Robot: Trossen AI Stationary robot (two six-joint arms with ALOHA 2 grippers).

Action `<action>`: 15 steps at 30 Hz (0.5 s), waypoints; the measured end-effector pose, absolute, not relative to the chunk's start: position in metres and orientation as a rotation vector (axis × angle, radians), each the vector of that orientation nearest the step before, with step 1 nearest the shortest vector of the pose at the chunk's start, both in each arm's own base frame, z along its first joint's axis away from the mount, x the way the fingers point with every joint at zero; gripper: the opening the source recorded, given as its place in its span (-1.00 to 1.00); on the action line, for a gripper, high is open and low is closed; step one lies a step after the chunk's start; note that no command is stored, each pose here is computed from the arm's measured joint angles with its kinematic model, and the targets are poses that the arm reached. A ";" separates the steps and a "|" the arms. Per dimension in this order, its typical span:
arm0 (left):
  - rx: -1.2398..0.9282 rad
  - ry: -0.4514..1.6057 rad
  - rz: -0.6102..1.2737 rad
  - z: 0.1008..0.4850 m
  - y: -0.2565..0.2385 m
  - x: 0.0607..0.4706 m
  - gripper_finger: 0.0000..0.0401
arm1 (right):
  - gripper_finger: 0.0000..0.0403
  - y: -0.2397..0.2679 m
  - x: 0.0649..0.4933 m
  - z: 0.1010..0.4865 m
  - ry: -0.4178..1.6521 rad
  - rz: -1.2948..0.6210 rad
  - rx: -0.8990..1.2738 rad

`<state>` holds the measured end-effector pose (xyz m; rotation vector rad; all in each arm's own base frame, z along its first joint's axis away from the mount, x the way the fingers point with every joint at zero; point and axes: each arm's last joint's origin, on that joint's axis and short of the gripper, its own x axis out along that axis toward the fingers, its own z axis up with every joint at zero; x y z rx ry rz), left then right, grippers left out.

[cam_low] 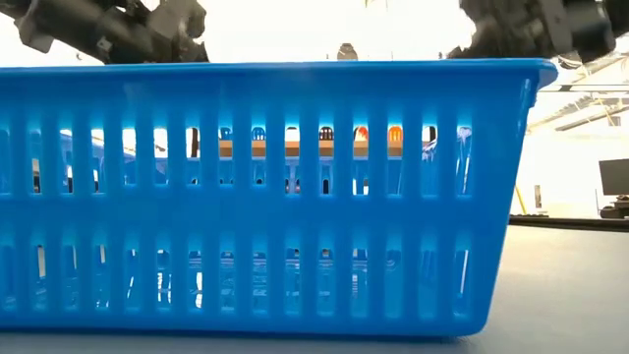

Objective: Stack baskets on shelf by color
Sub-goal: Stack the right orange bin on the orange bin on the shelf

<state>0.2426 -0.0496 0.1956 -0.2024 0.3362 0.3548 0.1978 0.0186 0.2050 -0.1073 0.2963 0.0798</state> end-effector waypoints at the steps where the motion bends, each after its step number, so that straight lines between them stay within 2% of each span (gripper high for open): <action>1: -0.193 0.340 0.380 0.194 -0.046 0.244 -0.85 | -0.43 0.019 0.194 0.196 0.292 0.096 -0.087; 9: -0.215 0.350 0.453 0.189 -0.019 0.251 -0.84 | -0.43 0.018 0.169 0.159 0.146 0.120 0.102; 15: -0.189 0.315 0.374 0.195 -0.017 0.254 -0.85 | -0.43 0.016 0.158 0.160 -0.023 0.103 0.063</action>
